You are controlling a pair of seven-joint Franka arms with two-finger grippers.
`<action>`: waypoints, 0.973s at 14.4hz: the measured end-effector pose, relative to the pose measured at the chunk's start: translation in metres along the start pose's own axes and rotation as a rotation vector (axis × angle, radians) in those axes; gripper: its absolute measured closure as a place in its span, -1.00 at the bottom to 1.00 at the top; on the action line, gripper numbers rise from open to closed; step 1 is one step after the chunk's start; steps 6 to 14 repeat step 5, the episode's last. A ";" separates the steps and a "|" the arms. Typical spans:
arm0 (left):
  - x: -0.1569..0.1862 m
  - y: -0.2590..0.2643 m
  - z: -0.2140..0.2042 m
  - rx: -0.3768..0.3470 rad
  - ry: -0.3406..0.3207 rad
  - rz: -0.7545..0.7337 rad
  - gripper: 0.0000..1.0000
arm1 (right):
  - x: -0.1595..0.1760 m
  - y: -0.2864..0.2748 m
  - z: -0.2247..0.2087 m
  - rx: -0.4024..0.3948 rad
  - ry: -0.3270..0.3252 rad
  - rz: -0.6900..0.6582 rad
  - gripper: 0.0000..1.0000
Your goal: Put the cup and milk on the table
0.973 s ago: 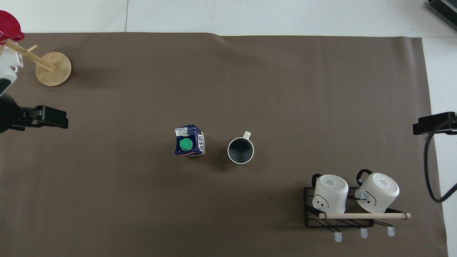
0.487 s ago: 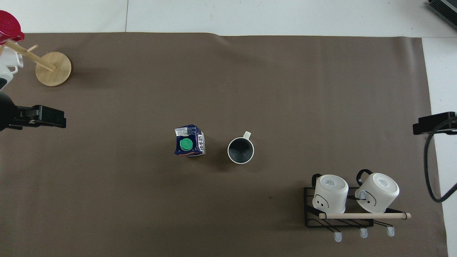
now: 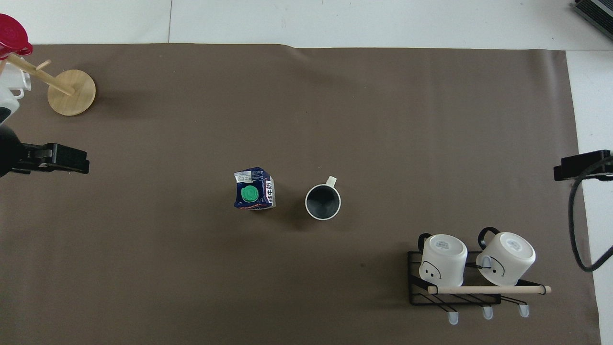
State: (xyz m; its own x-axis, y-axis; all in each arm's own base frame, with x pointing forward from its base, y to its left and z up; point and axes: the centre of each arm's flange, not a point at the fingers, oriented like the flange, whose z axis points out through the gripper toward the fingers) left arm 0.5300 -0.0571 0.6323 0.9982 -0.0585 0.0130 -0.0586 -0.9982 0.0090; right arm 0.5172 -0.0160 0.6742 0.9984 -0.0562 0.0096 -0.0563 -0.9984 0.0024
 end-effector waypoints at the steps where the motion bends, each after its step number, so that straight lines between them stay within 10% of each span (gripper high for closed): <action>1: 0.000 0.000 0.000 0.000 -0.002 0.002 -1.00 | 0.000 0.000 0.000 0.000 0.000 0.000 -1.00; 14: -0.001 0.001 0.001 -0.002 -0.007 0.005 -1.00 | 0.000 0.000 0.000 0.000 0.000 0.000 -1.00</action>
